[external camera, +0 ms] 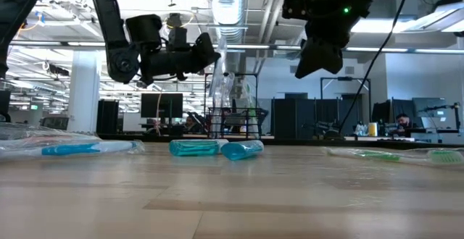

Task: Pick & Place toothbrushing station
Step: Put the right blue toothbrush into the black wire organizer

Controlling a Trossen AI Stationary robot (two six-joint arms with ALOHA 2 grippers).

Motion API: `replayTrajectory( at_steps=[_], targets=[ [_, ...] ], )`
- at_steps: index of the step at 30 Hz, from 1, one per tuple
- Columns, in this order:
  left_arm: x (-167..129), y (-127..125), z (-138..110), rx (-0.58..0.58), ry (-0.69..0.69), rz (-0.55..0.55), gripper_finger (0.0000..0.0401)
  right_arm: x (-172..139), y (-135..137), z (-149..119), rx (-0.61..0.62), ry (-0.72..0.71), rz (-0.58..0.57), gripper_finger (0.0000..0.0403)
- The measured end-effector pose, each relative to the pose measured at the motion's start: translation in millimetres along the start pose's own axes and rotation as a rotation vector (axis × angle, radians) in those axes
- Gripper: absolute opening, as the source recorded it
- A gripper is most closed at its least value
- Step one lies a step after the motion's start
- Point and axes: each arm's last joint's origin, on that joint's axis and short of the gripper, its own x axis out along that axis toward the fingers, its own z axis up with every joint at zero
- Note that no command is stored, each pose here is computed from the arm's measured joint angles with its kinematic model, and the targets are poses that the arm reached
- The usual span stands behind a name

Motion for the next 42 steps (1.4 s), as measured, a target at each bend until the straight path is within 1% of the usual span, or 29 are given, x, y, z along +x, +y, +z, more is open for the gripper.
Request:
replayTrajectory(
  at_steps=[5,7,12,22,25,33,36,42],
  targets=[
    [5.2,-0.4,2.6,0.052,-0.016,0.022,0.0017,0.2,-0.3,-0.2,0.002,-0.006,-0.018,0.0118],
    [6.0,1.4,2.9,0.059,-0.017,0.050,0.0017,0.1,-0.2,-0.3,0.002,-0.006,-0.018,0.0118],
    [6.9,7.7,3.9,0.073,-0.020,0.076,0.0017,0.0,-0.4,-0.2,0.002,-0.010,-0.028,0.0118],
    [9.8,10.9,6.1,0.092,-0.030,0.084,0.0017,0.1,-0.8,0.0,0.002,-0.014,-0.040,0.0118],
    [9.9,13.2,6.5,0.126,-0.030,0.096,0.0017,0.2,-0.9,0.0,0.002,-0.014,-0.040,0.0118],
    [16.0,19.8,11.4,0.116,-0.056,0.121,0.0017,1.3,-1.6,0.1,0.004,-0.011,-0.042,0.0118],
    [18.1,21.5,6.8,0.096,-0.049,0.124,0.0017,2.8,-2.7,0.3,0.007,-0.007,-0.045,0.0118],
    [26.1,25.8,-14.9,0.100,-0.024,0.131,0.0017,3.5,-3.2,0.4,0.008,-0.004,-0.047,0.0118]
  ],
)
